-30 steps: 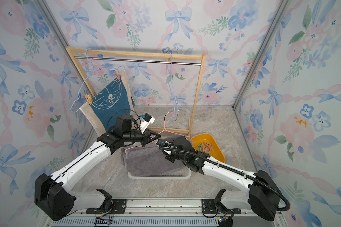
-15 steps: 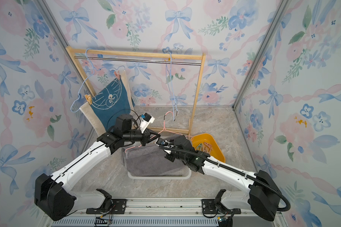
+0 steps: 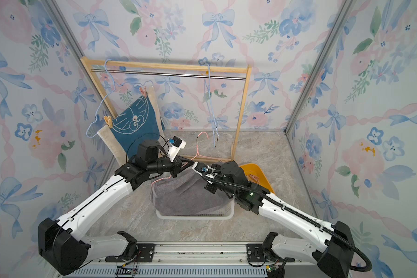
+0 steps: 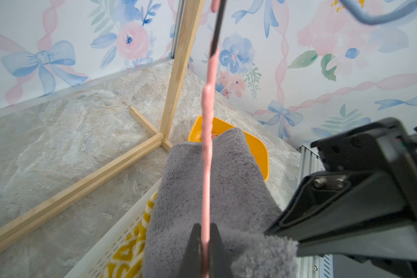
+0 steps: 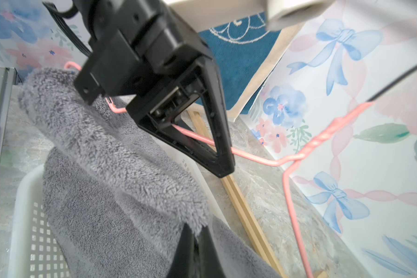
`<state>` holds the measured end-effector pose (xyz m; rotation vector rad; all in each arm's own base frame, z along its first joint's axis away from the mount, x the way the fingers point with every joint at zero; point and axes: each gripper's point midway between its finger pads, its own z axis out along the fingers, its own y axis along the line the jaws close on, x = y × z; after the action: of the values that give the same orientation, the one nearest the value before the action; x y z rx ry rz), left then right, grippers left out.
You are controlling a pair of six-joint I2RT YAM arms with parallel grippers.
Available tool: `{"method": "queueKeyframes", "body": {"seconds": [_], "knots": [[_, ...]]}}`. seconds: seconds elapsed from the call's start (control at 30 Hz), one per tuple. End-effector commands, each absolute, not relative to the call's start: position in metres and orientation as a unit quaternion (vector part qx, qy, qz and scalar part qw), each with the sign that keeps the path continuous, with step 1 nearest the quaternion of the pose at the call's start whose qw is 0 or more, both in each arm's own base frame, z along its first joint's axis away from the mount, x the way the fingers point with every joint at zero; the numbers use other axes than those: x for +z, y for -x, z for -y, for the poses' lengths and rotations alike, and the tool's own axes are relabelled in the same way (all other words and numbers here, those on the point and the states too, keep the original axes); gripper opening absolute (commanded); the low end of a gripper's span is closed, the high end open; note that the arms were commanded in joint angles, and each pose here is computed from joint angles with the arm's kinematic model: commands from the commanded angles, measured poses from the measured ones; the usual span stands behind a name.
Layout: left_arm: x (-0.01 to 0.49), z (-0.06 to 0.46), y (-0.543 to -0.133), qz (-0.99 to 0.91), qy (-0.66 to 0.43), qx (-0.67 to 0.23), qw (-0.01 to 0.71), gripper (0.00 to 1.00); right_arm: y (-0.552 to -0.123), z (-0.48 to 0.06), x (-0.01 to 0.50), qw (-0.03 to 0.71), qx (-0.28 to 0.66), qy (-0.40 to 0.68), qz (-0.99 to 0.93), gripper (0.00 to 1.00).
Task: Remove the clothespins securing towels to the hanger
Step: Remove the towel from the hanger.
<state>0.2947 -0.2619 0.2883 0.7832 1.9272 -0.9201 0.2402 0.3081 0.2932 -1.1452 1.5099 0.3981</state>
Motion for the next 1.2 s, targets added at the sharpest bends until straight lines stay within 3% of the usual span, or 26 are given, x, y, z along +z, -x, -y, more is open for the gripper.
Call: {"method": "queueKeyframes", "body": {"seconds": [0.0,0.73,1.17], "knots": [[0.302,0.249,-0.302,-0.768,-0.294,-0.339,0.457,0.0,-0.231,-0.306,0.329,0.587,0.188,0.481,-0.624,0.0],[0.363,0.147,-0.321,-0.767,-0.116,-0.183,0.603,0.0,-0.232,-0.276,0.428,0.661,0.168,0.436,-0.587,0.0],[0.378,0.108,-0.324,-0.755,-0.052,-0.141,0.638,0.0,-0.218,-0.251,0.48,0.703,0.153,0.415,-0.557,0.0]]}}
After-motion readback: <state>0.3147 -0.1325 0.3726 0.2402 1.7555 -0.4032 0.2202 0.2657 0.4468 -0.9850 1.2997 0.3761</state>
